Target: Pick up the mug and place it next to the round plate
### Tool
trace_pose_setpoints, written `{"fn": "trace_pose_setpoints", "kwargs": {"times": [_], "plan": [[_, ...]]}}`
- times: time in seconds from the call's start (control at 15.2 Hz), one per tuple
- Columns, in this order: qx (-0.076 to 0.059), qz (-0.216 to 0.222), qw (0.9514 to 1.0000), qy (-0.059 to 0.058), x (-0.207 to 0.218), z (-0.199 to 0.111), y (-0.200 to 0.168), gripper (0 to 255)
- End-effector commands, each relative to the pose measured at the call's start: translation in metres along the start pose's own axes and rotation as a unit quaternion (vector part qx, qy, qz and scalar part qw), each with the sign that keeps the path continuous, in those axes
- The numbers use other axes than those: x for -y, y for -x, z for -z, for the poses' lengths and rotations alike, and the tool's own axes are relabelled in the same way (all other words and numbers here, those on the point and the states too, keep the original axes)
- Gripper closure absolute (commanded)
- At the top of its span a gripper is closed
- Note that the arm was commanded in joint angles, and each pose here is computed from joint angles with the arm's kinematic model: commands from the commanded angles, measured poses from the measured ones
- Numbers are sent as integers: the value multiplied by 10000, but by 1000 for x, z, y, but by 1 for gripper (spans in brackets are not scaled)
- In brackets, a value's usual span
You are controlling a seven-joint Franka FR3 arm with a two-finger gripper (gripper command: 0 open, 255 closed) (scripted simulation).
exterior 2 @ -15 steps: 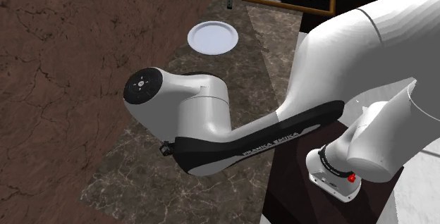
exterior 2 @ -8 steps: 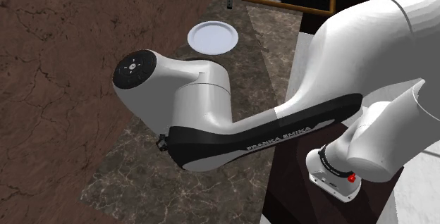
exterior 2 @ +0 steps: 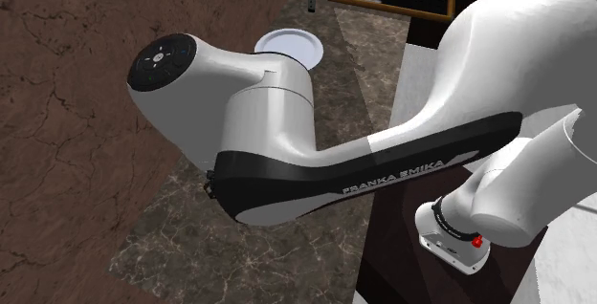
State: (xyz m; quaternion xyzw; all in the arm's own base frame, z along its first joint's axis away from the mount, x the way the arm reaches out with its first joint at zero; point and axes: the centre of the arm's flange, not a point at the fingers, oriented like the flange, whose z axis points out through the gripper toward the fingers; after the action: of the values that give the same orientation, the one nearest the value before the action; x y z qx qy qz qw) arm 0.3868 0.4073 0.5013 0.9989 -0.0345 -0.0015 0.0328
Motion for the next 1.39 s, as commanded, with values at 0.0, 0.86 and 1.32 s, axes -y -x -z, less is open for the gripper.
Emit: {"fn": "trace_pose_setpoints", "kwargs": {"times": [0.0,0.86,1.32], "plan": [[0,0,10000,1,-1,11,0,255],[0,0,10000,1,-111,14,-95,255],[0,0,10000,1,-181,10,-156,255]]}}
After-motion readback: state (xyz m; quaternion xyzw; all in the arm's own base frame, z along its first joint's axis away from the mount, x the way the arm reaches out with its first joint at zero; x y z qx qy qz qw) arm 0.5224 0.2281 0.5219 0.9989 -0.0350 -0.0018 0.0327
